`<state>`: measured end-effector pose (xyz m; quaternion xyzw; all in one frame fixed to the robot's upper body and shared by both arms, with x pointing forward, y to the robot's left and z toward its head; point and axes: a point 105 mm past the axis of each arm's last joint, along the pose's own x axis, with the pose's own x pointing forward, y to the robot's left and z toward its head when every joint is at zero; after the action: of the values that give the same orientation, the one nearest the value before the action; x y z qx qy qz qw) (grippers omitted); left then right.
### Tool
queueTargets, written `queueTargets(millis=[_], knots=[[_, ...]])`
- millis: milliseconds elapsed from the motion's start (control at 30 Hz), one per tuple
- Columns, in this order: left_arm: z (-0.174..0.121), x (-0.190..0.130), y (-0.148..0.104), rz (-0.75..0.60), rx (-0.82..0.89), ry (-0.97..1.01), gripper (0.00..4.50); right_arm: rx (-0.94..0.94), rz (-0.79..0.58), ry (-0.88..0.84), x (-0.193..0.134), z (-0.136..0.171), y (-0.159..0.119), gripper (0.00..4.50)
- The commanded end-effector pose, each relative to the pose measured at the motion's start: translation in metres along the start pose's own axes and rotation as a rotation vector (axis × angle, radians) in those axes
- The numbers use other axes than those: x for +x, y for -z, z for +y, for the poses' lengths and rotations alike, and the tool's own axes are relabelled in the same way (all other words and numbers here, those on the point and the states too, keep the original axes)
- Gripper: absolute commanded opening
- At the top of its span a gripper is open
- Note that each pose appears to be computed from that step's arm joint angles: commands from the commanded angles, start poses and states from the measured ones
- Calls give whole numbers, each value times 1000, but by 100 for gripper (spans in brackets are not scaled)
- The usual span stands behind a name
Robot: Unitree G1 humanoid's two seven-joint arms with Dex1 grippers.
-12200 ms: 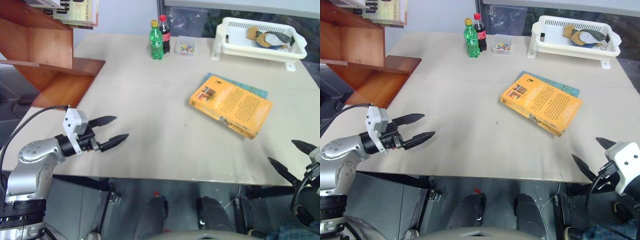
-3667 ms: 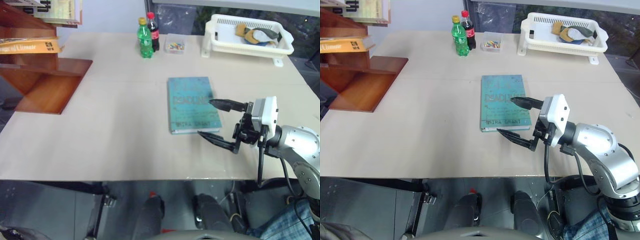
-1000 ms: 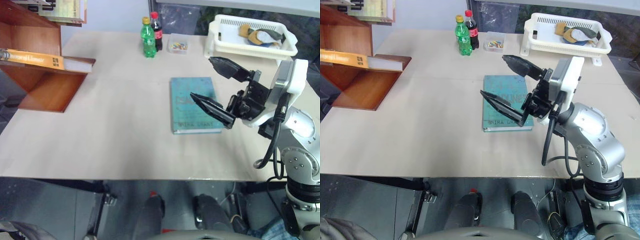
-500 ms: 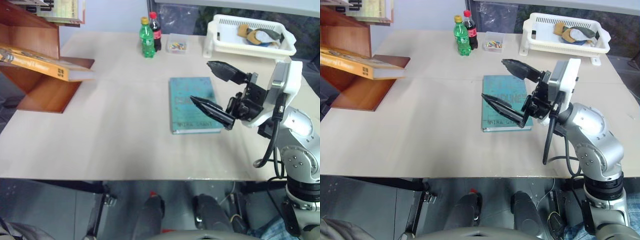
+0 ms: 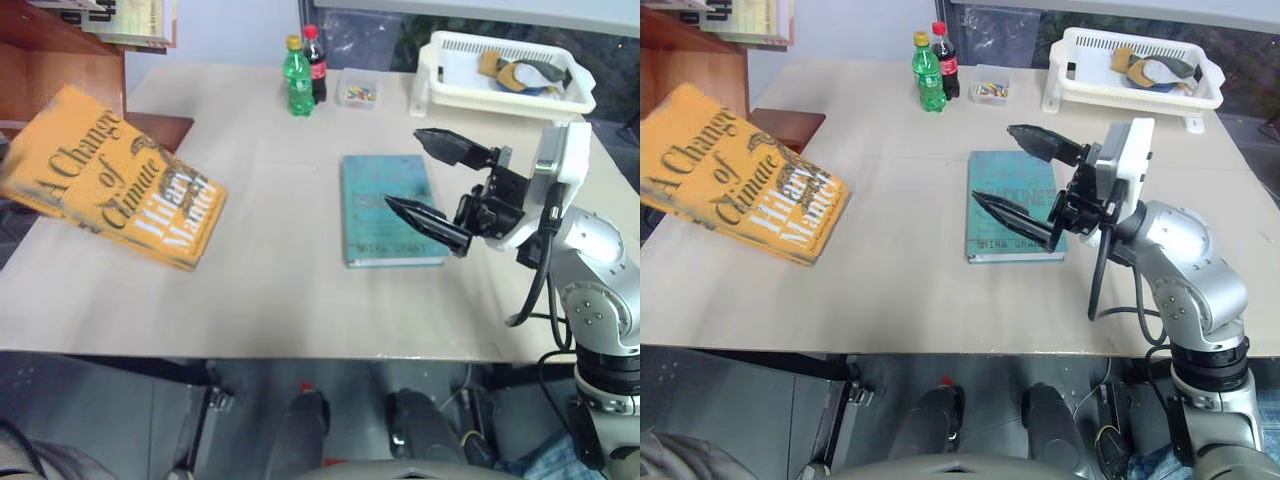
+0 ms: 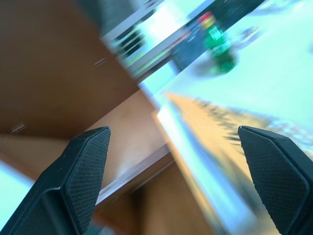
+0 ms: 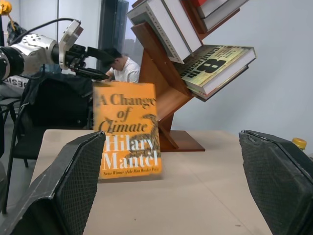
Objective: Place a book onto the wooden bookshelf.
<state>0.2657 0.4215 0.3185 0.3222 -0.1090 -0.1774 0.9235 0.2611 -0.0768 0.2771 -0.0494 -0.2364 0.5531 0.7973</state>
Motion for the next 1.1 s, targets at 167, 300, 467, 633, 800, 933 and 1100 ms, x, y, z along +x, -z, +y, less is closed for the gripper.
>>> queueTargets(millis=[167,300,467,633,800,933,1100], knots=[[-14,17,7,-38,-145,38,447,-62,-33,10,-3,4,-14,450],[-14,20,7,-67,-222,21,447,-60,-30,20,-5,6,-14,450],[-5,10,-5,-161,-370,-16,447,-59,-30,21,-5,6,-14,450],[4,-12,-14,-236,-482,-68,447,-49,-32,6,-4,7,-12,450],[9,-60,-1,-243,-683,-188,447,-40,-33,-18,-2,7,-11,450],[-16,-84,32,-117,-789,-226,447,-45,-21,-31,-3,6,-10,450],[-69,-66,64,-42,-908,-199,447,-60,-3,-42,-5,6,-10,450]])
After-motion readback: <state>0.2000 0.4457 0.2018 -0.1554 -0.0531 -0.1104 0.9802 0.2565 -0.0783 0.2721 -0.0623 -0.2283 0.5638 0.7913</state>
